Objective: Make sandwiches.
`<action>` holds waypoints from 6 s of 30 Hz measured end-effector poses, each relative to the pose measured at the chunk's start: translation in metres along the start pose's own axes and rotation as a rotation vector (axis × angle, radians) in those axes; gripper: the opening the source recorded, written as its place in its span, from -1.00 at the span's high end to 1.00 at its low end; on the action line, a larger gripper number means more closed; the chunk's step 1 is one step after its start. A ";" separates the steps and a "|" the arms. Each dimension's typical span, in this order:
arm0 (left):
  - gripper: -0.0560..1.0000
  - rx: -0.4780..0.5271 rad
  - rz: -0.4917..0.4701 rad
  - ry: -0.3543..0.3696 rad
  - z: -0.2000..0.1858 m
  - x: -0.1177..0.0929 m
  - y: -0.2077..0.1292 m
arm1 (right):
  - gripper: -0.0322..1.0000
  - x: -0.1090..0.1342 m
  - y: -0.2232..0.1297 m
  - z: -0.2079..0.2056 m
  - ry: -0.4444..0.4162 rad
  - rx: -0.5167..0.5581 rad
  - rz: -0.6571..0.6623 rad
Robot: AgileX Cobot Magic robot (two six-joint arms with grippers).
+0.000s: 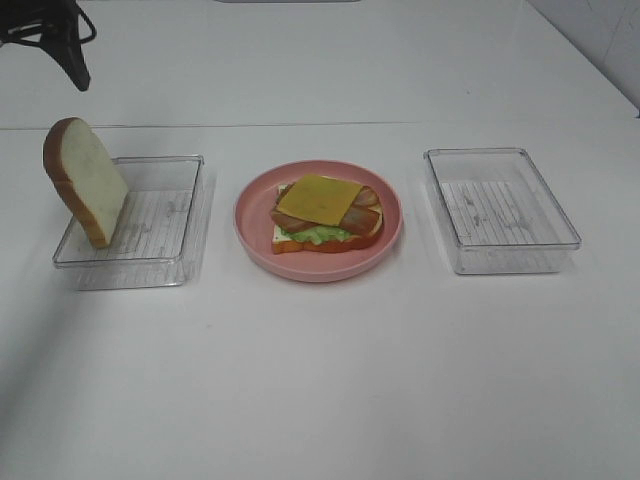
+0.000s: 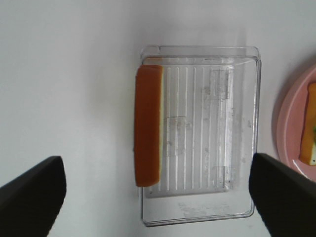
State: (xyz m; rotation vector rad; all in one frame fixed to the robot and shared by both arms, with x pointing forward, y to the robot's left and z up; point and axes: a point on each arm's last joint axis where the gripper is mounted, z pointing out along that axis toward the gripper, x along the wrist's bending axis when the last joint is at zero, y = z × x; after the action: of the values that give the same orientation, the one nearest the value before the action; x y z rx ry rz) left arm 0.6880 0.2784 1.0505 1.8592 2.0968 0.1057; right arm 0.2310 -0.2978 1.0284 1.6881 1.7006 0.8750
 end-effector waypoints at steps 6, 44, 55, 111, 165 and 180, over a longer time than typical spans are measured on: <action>-0.83 0.070 0.000 -0.004 0.033 -0.002 -0.001 | -0.59 0.000 0.000 0.000 0.000 0.000 0.000; 0.54 0.149 0.119 0.049 0.076 0.006 -0.002 | -0.59 0.000 0.000 0.000 0.000 0.000 0.000; 0.54 -0.092 0.137 -0.089 -0.032 -0.023 0.005 | -0.59 0.000 0.000 0.000 0.000 0.000 0.000; 0.54 0.259 0.214 -0.729 0.160 -0.152 -0.031 | -0.59 0.000 0.000 0.000 0.000 0.000 0.000; -0.90 -0.204 0.231 0.068 -0.034 -0.051 0.024 | -0.59 0.000 0.000 0.000 0.000 0.000 0.000; -0.90 -0.146 0.158 0.135 -0.139 0.031 -0.117 | -0.59 0.000 0.000 0.000 0.000 0.000 0.000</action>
State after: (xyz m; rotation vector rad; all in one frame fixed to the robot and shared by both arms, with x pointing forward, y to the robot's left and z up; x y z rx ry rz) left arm 0.5328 0.3149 1.1434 1.9744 1.9642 0.4218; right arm 0.2310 -0.2978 1.0284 1.6881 1.7006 0.8750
